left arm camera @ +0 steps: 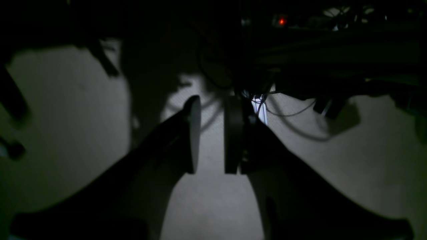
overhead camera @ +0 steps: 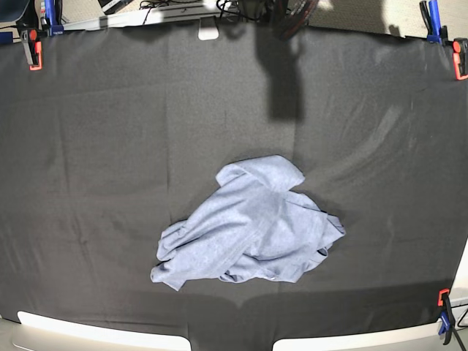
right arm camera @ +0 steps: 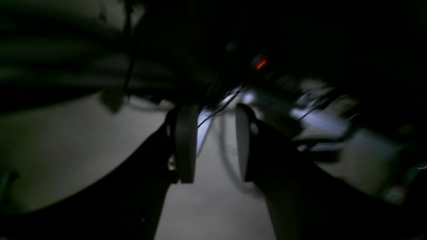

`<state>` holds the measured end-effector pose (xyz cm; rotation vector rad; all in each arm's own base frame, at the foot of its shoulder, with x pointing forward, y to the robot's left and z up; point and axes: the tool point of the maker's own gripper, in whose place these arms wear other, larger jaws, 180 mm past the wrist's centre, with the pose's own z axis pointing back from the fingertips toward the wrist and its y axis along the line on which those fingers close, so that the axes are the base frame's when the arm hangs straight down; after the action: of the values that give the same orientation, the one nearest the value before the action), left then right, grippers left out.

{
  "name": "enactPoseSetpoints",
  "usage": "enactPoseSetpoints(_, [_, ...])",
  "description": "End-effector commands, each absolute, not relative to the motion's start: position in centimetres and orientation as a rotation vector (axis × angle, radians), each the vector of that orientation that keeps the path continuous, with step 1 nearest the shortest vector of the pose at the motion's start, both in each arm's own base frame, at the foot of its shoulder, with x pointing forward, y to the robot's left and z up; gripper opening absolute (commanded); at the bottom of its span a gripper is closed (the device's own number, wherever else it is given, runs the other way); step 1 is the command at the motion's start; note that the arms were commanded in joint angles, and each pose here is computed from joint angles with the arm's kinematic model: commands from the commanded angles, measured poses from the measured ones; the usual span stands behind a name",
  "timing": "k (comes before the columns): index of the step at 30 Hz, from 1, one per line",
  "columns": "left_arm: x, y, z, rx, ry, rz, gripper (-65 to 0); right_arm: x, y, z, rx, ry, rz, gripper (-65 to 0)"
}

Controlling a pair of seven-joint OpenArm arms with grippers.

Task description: Layout the t-shirt on the table in an organized manner, then fold the t-shirt properly

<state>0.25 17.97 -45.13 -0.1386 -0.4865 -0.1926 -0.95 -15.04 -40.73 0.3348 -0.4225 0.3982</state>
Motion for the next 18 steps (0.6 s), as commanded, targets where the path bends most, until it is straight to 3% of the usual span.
enactPoseSetpoints(1, [1.1, 17.7, -43.9, -0.141, -0.519, -0.227, -53.7, -0.3, -14.8, -39.2, 0.344, -0.455, 0.41, -45.7])
enactPoseSetpoints(12, [13.2, 15.1, -34.0, -0.051, -0.906, -0.464, -53.7, 10.7, -15.9, -29.4, 0.269, -0.841, 0.379, -45.7])
enactPoseSetpoints(18, [18.8, 14.7, -31.7, -0.018, -1.011, -0.512, -53.7, 15.5, -13.8, -27.5, 0.261, -1.004, 0.477, -45.0])
